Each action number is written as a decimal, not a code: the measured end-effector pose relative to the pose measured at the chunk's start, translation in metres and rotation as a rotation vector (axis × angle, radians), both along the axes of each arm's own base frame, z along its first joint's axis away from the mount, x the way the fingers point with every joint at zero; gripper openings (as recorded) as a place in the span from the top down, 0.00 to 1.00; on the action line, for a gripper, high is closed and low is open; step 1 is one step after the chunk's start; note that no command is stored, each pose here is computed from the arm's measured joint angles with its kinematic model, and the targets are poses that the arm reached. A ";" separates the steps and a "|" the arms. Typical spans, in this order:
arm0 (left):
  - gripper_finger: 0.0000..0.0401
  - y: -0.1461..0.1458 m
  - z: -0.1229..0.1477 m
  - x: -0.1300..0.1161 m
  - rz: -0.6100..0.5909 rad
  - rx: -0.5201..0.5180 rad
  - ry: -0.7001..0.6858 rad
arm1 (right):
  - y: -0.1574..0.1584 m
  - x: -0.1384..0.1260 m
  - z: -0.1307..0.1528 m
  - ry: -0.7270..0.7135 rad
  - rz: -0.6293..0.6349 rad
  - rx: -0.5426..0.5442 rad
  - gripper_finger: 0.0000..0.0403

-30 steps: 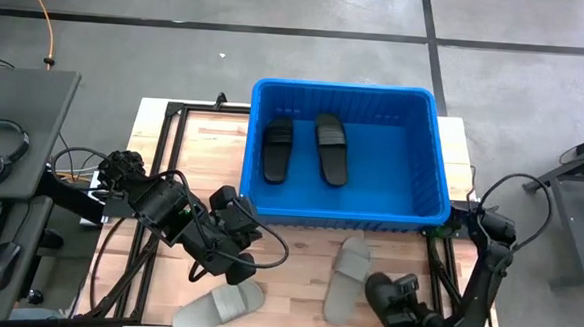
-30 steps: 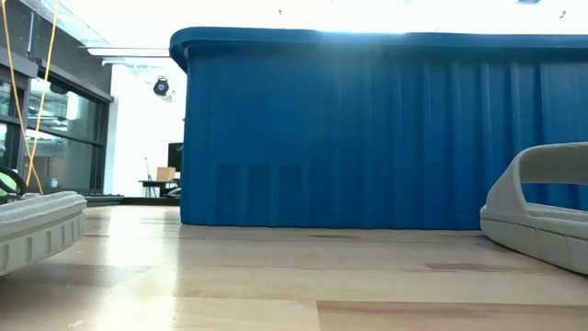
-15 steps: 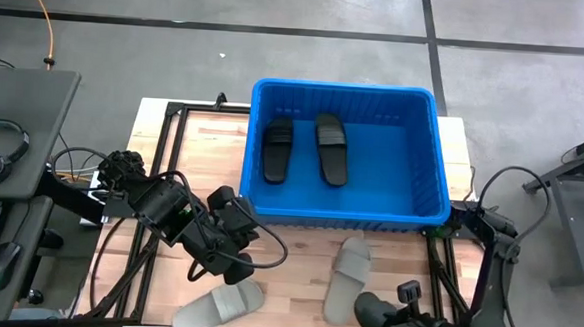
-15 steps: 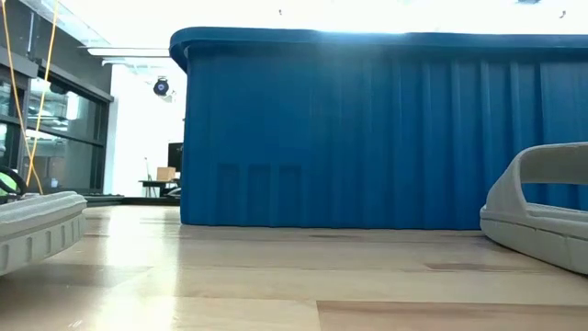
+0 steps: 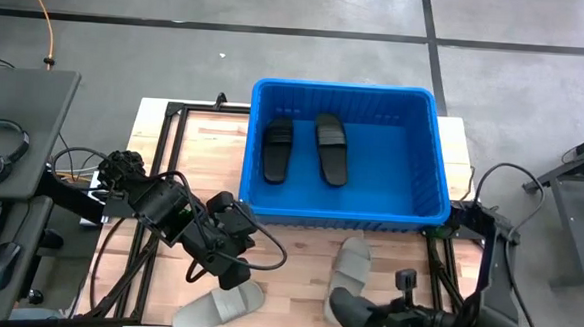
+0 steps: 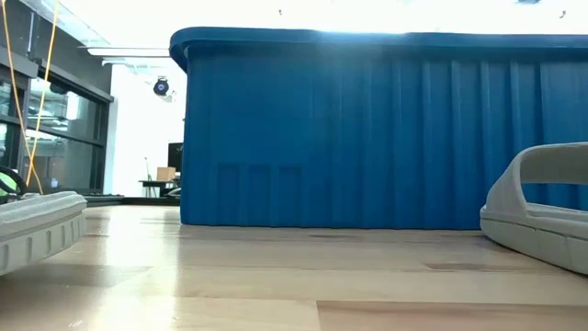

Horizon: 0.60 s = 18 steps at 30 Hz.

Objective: Pick and place slides into bin
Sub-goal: Put the black slides on top of the black slides into the blue bin

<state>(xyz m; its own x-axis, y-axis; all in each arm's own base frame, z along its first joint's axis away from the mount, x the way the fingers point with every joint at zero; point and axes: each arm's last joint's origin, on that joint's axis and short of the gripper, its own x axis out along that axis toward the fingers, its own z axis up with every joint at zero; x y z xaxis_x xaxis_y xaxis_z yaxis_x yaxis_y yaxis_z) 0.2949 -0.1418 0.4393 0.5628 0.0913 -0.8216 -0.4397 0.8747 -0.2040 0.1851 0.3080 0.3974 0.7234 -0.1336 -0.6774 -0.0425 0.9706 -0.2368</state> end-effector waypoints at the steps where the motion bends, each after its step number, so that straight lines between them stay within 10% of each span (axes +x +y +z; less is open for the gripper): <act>1: 0.98 0.000 0.000 0.000 0.002 -0.001 0.000 | -0.003 0.003 0.005 -0.021 -0.007 0.000 1.00; 18: 0.98 0.001 -0.002 -0.003 -0.022 0.013 0.046 | -0.064 0.061 0.029 -0.083 -0.111 -0.166 1.00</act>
<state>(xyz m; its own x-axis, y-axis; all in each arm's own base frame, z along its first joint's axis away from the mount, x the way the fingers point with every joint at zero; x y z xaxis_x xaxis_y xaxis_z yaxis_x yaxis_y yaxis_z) 0.2917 -0.1407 0.4373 0.5268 0.0901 -0.8452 -0.4287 0.8868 -0.1726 0.2459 0.2442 0.4269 0.7501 -0.3203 -0.5786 0.0889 0.9158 -0.3917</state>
